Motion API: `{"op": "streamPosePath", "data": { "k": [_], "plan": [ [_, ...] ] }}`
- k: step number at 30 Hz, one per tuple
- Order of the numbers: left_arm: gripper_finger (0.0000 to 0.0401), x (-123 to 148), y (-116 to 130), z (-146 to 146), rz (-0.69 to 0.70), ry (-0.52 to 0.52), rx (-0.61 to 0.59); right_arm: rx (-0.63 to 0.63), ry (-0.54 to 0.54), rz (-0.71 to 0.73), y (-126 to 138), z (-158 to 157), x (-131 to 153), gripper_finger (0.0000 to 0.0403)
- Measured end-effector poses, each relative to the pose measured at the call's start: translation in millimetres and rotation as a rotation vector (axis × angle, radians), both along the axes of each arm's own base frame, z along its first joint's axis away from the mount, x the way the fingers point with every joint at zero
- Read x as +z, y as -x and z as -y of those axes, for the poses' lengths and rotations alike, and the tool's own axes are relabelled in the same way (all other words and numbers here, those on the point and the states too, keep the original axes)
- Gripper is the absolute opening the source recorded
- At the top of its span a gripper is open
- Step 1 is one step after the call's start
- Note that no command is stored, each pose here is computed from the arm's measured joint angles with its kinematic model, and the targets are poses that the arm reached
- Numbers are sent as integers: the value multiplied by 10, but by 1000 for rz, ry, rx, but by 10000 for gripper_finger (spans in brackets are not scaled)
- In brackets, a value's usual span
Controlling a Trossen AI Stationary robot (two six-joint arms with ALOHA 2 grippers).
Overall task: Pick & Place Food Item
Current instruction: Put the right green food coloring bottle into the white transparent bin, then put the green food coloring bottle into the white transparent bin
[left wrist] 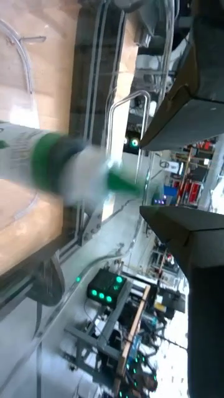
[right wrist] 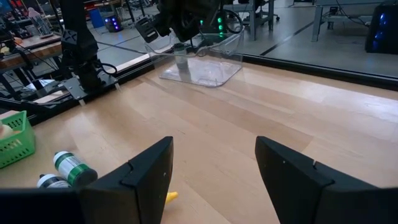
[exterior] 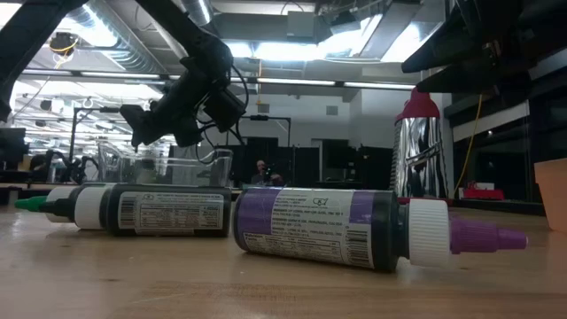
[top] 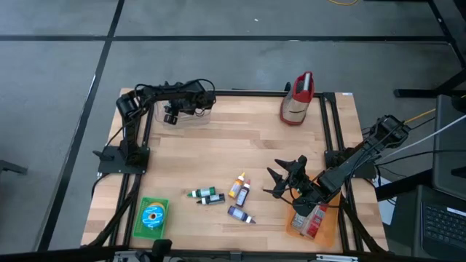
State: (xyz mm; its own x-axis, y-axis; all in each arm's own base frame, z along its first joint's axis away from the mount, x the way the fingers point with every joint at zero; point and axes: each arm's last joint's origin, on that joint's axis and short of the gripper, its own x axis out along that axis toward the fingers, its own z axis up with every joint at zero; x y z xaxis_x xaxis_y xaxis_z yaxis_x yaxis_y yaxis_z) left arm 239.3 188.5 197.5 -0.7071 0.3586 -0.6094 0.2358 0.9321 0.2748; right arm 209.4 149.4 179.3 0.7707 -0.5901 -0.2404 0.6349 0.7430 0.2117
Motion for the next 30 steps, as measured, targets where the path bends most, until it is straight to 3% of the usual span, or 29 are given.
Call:
{"op": "streamPosePath", "data": {
  "k": [10,15,19,21,26,30],
  "plan": [
    [152,0,-21,27,5,-11,-3,0,-2,0,0,1,-1,230],
    [158,22,-29,13,1,-61,-9,4,-6,-3,-1,-1,-2,230],
    [164,165,-100,-32,82,-112,12,4,-4,-4,-1,0,-2,230],
    [166,330,-148,-52,202,-130,33,4,-4,-4,-1,-1,-2,230],
    [165,948,-192,1,662,-87,97,5,-4,-5,-1,-1,-2,230],
    [164,1443,-83,181,1095,33,137,5,-4,-5,-1,-1,-2,230]
  ]
}}
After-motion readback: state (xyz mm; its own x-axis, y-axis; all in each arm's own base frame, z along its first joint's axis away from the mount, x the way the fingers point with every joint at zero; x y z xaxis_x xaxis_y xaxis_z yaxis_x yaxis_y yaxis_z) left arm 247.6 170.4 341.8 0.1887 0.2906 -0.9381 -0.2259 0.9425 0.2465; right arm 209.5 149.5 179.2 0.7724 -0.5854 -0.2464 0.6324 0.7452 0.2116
